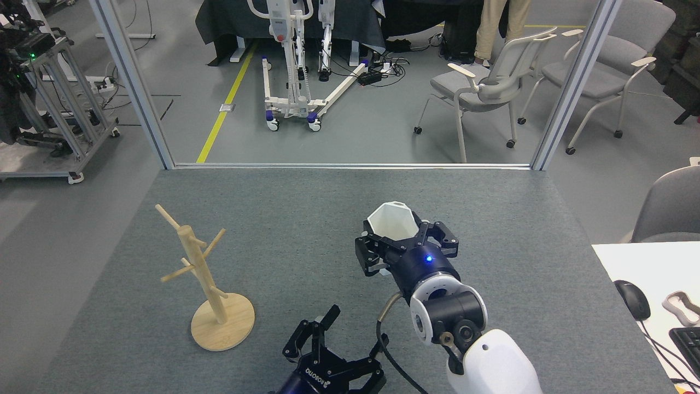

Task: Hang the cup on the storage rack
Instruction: 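Bring the left gripper under the cup and grasp it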

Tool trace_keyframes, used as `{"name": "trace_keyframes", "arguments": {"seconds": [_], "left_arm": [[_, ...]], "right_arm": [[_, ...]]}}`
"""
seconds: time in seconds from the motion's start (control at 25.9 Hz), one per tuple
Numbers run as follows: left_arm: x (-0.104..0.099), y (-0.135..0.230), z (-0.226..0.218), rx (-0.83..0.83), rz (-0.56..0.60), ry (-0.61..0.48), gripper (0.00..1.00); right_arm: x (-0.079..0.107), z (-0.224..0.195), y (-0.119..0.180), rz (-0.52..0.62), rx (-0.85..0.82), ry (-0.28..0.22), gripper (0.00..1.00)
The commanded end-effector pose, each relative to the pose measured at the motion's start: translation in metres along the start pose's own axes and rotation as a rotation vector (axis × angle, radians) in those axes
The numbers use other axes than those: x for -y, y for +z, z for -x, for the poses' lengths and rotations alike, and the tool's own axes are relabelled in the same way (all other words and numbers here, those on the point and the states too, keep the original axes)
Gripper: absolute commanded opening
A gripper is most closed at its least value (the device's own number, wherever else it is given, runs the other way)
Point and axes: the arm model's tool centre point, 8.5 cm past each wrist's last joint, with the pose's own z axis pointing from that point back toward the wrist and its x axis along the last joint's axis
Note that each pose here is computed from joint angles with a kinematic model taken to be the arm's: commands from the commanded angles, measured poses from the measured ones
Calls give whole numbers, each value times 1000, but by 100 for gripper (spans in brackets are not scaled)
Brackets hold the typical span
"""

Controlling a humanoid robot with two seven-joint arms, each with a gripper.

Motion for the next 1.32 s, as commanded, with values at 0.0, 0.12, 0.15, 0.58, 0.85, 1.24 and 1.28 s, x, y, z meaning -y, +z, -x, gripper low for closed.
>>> {"name": "trace_keyframes", "arguments": {"seconds": [0.0, 0.12, 0.15, 0.58, 0.85, 1.24, 1.28], "left_arm": [[6, -1, -3, -14, 15, 10, 99], [8, -3, -6, -31, 16, 19, 99], [8, -4, -9, -30, 15, 21, 99], [15, -9, -23, -111, 22, 25, 100], [18, -10, -15, -213, 27, 21, 99], [19, -18, -38, -263, 33, 19, 99], [16, -21, -34, -299, 28, 6, 99]], "right_arm": [[3, -22, 0, -39, 6, -13, 6], [5, -27, 0, -55, 6, -2, 6], [7, -30, 0, -52, 10, -5, 6], [4, -34, -1, -64, -9, -7, 7], [5, -38, 0, -58, -11, -7, 7], [0, -43, -1, -72, -5, -19, 8], [0, -44, -1, -74, -3, -21, 8]]}}
